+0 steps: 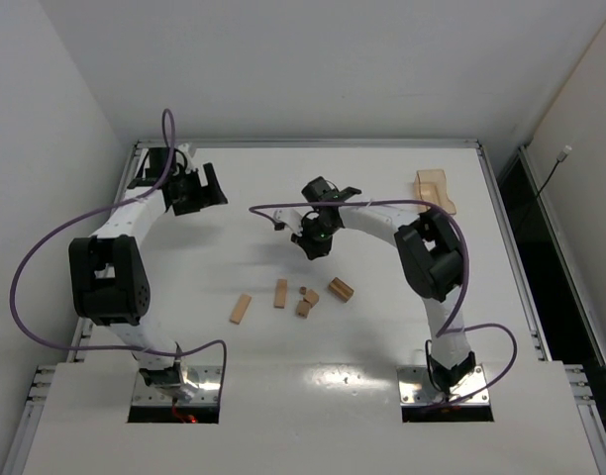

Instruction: Build the wood block tower

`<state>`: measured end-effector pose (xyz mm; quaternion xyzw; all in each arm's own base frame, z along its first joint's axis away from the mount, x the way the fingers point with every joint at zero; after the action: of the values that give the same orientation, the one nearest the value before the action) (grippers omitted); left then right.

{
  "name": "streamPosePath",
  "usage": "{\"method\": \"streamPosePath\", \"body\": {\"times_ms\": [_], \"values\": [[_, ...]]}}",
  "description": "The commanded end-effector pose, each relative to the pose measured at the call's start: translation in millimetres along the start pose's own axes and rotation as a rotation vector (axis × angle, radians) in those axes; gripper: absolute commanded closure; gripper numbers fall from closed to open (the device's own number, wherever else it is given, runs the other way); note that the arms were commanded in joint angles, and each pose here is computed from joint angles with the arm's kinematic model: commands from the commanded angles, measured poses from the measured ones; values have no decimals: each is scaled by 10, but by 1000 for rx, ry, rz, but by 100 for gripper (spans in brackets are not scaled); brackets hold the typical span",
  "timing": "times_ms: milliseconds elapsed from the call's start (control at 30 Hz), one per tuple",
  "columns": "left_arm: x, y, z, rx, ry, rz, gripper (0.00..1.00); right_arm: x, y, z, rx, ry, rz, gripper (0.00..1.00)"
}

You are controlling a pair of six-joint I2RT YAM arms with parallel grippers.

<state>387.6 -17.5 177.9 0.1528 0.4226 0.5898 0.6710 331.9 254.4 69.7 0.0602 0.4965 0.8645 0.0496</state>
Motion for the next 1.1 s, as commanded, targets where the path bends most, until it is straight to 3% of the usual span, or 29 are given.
{"method": "streamPosePath", "body": {"times_ms": [0,500,1067], "values": [[-39,18,149,-40,3,-40,18,-66,-14,142,0,40,18,100],[-35,-52,110,-24,5,-64,18,-129,-21,4,82,-1,39,99],[-42,-95,104,-11,17,-80,18,-269,-110,-55,120,-58,36,76]]}}
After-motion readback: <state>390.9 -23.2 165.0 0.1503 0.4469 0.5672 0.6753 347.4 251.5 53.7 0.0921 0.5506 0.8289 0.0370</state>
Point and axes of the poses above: each gripper's point midway between its finger pads, its own y axis back along the fingers, its own x axis along the line the jaws close on, z = x × y, the point moved 7 cm from there along y, back along the fingers, and after that the axes turned 1 degree about y, right-handed, at the moved point
